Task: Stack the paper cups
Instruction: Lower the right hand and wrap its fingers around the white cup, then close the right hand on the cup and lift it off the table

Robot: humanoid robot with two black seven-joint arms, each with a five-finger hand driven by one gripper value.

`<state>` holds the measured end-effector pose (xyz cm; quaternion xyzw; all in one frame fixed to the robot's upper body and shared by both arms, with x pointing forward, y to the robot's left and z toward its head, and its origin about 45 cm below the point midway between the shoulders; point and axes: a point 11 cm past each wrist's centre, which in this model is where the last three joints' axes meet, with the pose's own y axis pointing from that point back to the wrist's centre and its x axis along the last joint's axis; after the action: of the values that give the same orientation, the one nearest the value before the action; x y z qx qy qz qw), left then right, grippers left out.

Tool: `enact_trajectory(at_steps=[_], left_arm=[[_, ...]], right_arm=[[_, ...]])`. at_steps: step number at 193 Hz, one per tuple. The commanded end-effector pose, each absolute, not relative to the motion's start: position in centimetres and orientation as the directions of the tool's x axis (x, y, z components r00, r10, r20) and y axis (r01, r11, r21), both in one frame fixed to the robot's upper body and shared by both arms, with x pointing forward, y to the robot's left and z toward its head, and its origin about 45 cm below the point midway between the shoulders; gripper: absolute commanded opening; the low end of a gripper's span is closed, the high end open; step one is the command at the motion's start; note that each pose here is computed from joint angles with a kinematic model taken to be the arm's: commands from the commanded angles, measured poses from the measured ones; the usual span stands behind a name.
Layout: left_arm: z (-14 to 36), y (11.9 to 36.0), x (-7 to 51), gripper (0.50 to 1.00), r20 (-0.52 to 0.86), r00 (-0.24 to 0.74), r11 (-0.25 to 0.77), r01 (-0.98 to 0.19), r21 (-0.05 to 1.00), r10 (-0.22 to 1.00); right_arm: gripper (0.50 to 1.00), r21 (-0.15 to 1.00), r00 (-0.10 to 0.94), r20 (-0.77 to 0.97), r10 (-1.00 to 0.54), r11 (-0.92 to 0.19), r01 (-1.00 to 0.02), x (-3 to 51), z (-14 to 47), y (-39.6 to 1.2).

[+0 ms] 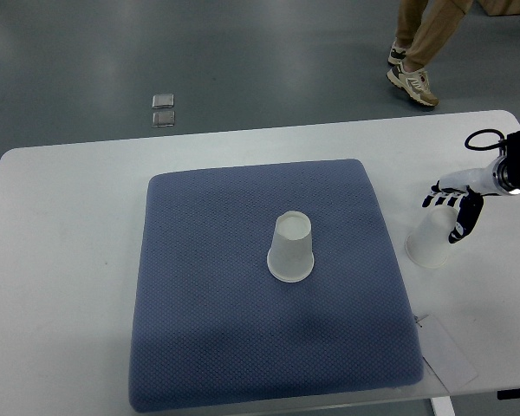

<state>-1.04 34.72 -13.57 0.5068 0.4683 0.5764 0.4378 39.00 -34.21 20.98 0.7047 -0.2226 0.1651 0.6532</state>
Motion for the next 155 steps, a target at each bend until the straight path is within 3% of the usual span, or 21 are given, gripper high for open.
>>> enact_trajectory(at_steps=[1, 67, 102, 132, 155], left_arm=[[-13.57, 34.72, -1.04, 1.000, 0.174, -0.104, -0.178, -0.030, 0.984, 0.979], [-13.57, 34.72, -1.04, 1.000, 0.174, -0.102, -0.178, -0.030, 0.984, 0.979], [-13.57, 34.72, -1.04, 1.000, 0.174, -0.102, -0.178, -0.030, 0.984, 0.979], [-13.57, 34.72, -1.04, 1.000, 0.174, -0.102, -0.178, -0.030, 0.984, 0.979], [-13.57, 34.72, -1.04, 1.000, 0.174, -0.102, -0.178, -0.030, 0.984, 0.979]], right_arm=[[0.842, 0.849, 0.849, 0.519, -0.098, -0.049, -0.525, 38.89, 20.77, -34.16], [0.829, 0.845, 0.845, 0.526, -0.098, -0.050, -0.532, 38.94, 20.66, -34.01], [0.789, 0.847, 0.847, 0.523, -0.097, -0.050, -0.529, 38.86, 20.52, -33.98], [0.705, 0.847, 0.847, 0.523, -0.096, -0.052, -0.529, 38.89, 20.58, -33.94], [0.686, 0.847, 0.847, 0.523, -0.096, -0.052, -0.529, 38.89, 20.58, -33.94]])
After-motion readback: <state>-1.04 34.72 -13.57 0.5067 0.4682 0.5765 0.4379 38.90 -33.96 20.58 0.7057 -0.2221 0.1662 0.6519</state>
